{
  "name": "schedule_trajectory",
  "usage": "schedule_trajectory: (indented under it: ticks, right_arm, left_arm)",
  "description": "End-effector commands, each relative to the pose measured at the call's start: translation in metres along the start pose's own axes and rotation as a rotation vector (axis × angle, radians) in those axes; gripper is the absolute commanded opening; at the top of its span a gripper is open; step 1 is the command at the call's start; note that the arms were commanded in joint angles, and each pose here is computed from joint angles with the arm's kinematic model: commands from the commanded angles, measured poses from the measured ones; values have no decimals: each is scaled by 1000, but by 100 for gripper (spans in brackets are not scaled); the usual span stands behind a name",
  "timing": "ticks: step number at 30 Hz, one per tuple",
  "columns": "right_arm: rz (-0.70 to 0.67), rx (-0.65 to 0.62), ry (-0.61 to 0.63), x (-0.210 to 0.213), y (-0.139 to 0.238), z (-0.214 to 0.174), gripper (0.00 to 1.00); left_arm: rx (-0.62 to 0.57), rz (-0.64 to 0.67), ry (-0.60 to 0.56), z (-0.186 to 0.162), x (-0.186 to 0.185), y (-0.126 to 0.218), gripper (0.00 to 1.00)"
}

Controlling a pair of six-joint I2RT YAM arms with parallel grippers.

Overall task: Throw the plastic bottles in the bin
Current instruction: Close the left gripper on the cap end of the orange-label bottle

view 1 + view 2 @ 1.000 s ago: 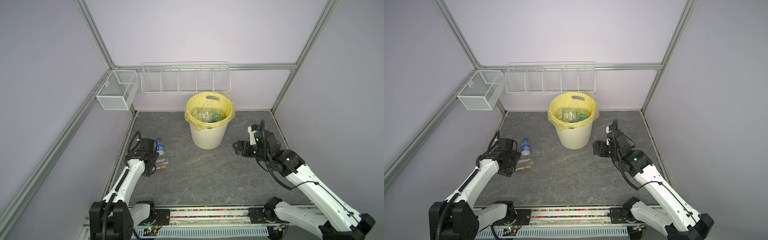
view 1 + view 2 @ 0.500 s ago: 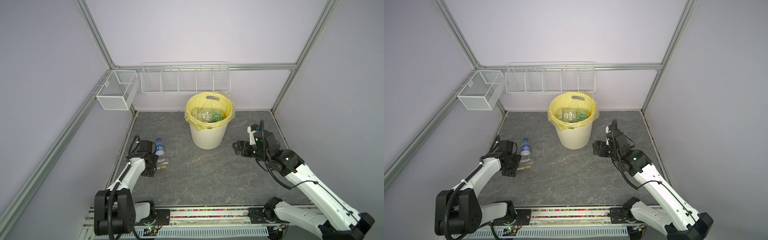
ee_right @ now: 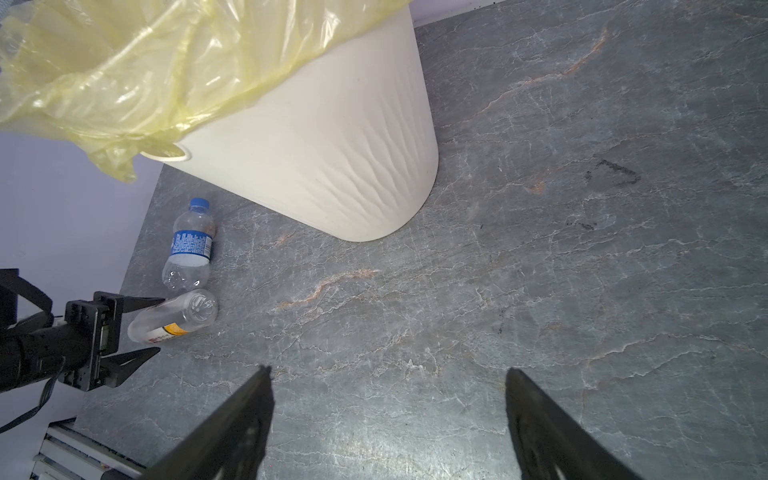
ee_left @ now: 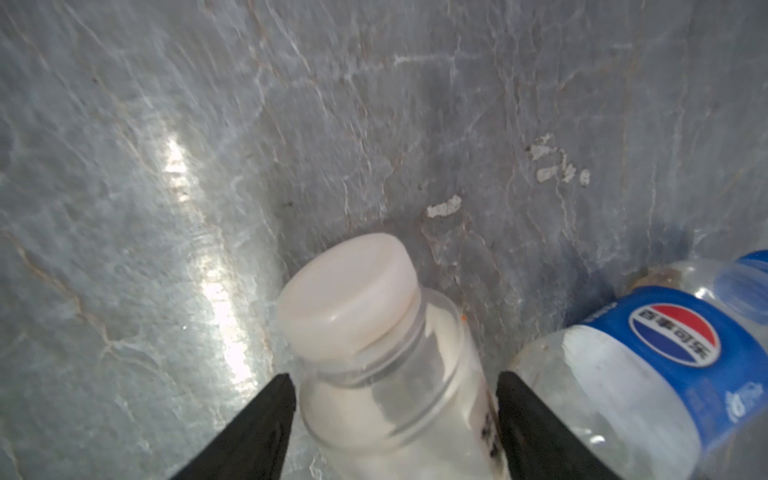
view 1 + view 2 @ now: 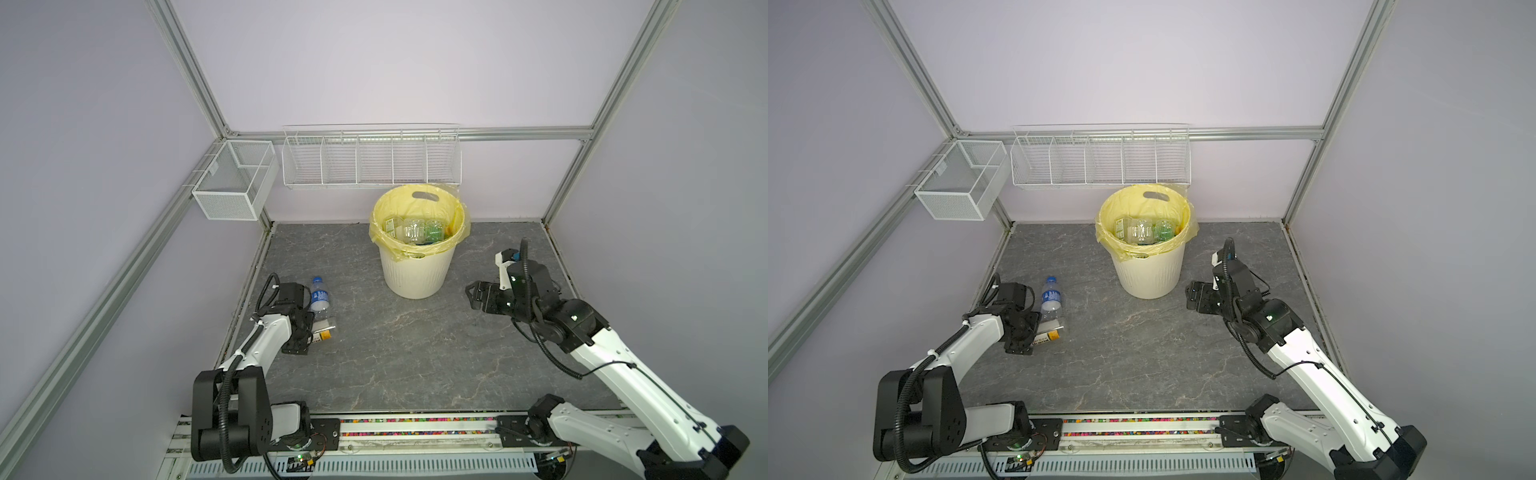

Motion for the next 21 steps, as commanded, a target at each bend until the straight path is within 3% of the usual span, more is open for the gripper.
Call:
schedule_trajectory:
  ticks: [1,12,21]
  right_arm:
    - [-26,15,-12,-7,1,-7,88]
    - [-26,9,-16,-9,4,-8,88]
    - [-31,-4,-17,-13,6,-10,88]
  left_arm:
    - [-38,36,32,7,11,-5,74]
    - [-43,25,46,8,17,-7,60]
    - [-81,-16,50,14,22,11,57]
Point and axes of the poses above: each gripper's point midway between its finger pads, its own y axis back along the fingers, its own x axis along the line the jaws close on, z = x × y, the point moved 1 cm from there along y, back along the fingers, and after that the axes turned 1 degree about -y, right-handed, at the moved point
